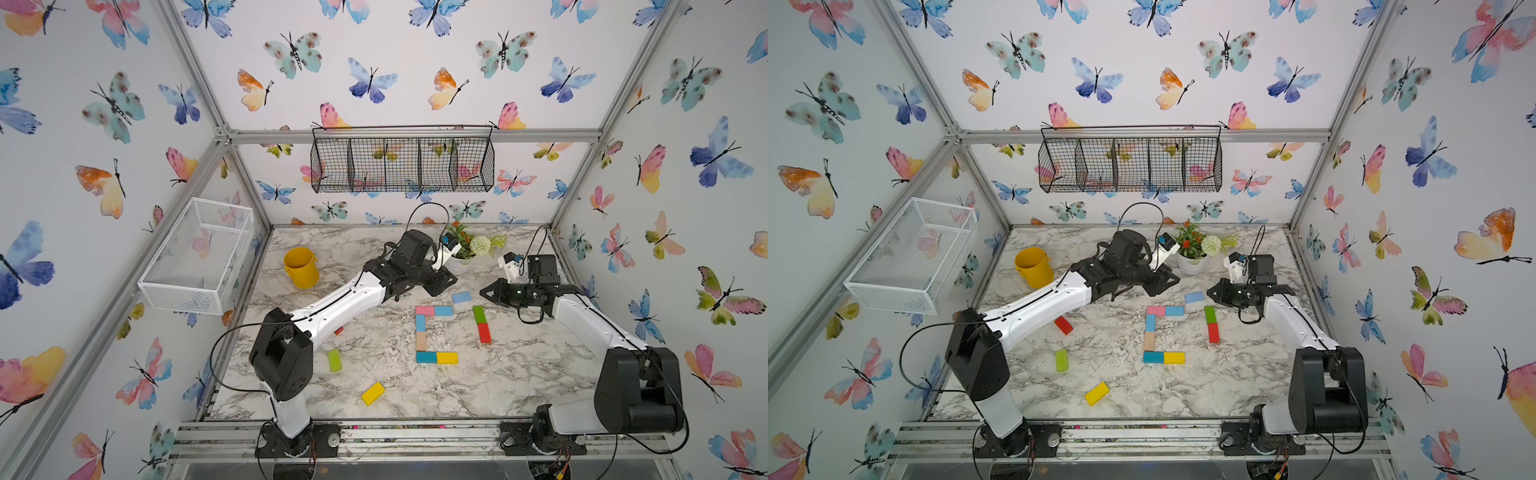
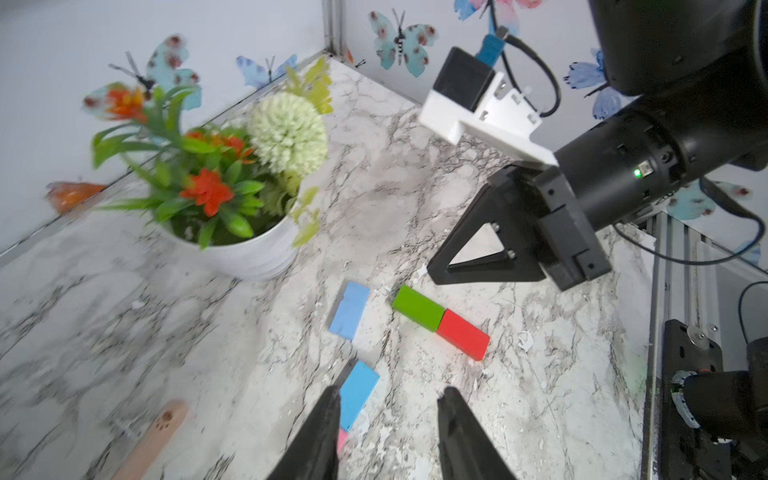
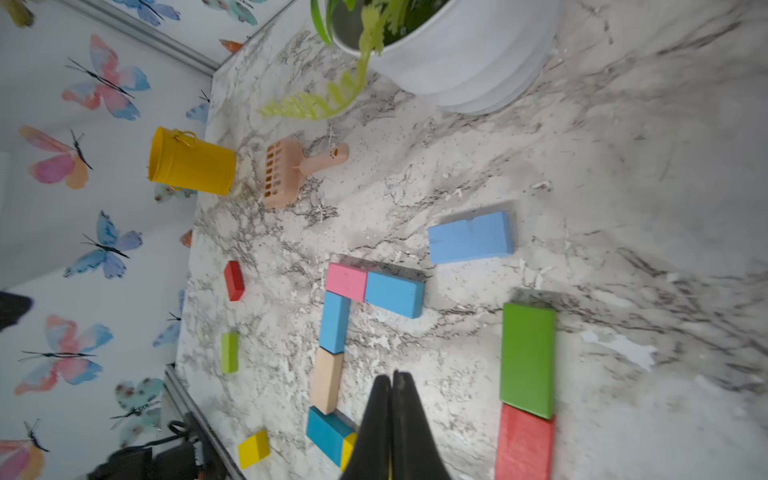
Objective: Assemble the letter c with building blocks
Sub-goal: Place the building block at the center of the board, then assemble the building block at the center of the board.
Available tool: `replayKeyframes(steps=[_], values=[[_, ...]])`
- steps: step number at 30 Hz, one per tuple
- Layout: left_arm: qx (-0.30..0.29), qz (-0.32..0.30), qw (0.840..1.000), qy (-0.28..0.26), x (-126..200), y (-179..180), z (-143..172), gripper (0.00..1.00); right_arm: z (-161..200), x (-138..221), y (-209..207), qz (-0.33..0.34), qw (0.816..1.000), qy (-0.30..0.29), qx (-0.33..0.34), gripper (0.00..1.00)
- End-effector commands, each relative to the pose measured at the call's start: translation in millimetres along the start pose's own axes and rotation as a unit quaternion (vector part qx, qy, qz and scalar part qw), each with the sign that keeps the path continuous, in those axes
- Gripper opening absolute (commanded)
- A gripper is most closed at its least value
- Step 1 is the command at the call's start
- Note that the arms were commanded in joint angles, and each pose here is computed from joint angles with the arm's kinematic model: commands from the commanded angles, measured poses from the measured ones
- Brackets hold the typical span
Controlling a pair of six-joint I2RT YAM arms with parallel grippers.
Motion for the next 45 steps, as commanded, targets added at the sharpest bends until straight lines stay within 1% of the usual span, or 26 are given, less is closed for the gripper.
replayKeyframes(steps=[1, 3, 6, 8, 10, 12, 14, 17, 20, 24, 28, 31, 36, 41, 45], values=[[0.038, -0.037, 0.998, 0.025, 17, 12, 26, 0.41, -5, -12, 3, 0.026, 1.0, -0.013, -0.009, 0.04], [0.049, -0.067, 0.996, 0.042, 24, 17, 29, 0.41, -6, -19, 6, 0.033, 0.999, -0.017, -0.011, 0.04], [0.064, -0.077, 0.993, 0.067, 37, 22, 33, 0.41, -7, -32, 11, 0.042, 0.999, -0.009, -0.01, 0.04], [0.075, -0.076, 0.992, 0.071, 48, 25, 40, 0.41, -5, -42, 15, 0.049, 0.999, -0.005, -0.007, 0.04], [0.086, -0.084, 0.991, 0.067, 61, 29, 50, 0.41, -2, -53, 17, 0.056, 0.998, -0.002, -0.005, 0.04], [0.097, -0.106, 0.989, 0.043, 74, 32, 60, 0.42, -1, -64, 21, 0.065, 0.998, 0.0, 0.0, 0.04], [0.093, -0.12, 0.988, 0.026, 85, 32, 58, 0.43, 0, -72, 23, 0.07, 0.998, 0.004, 0.002, 0.04], [0.076, -0.136, 0.988, 0.025, 99, 31, 52, 0.44, 2, -85, 24, 0.073, 0.997, 0.011, 0.0, 0.04], [0.082, -0.149, 0.985, 0.023, 110, 29, 57, 0.45, 4, -96, 25, 0.075, 0.997, 0.013, -0.005, 0.04], [0.087, -0.144, 0.986, 0.006, 115, 21, 70, 0.47, 8, -106, 29, 0.075, 0.997, 0.007, -0.005, 0.04], [0.11, -0.156, 0.981, 0.032, 119, 28, 90, 0.48, 7, -110, 39, 0.081, 0.997, 0.001, 0.008, 0.04], [0.119, -0.173, 0.977, 0.038, 124, 31, 105, 0.48, 6, -110, 44, 0.085, 0.996, -0.005, 0.016, 0.04], [0.113, -0.215, 0.969, 0.041, 134, 39, 108, 0.51, 6, -113, 44, 0.092, 0.996, -0.006, 0.019, 0.04], [0.123, -0.208, 0.97, 0.032, 137, 43, 108, 0.52, 9, -118, 48, 0.1, 0.994, -0.005, 0.032, 0.08], [0.135, -0.199, 0.97, 0.033, 134, 48, 110, 0.53, 10, -121, 47, 0.108, 0.994, -0.001, 0.035, 0.09]])
Point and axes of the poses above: each gripper's point midway between its finger pads, its own x axis back along the fingers, its own y axis along the line the jaws close on, z = x × y, the point moved 7 cm from there along x, back along the fingers, and after that the axes turned 12 degrees about -x, right-handed, at the moved point
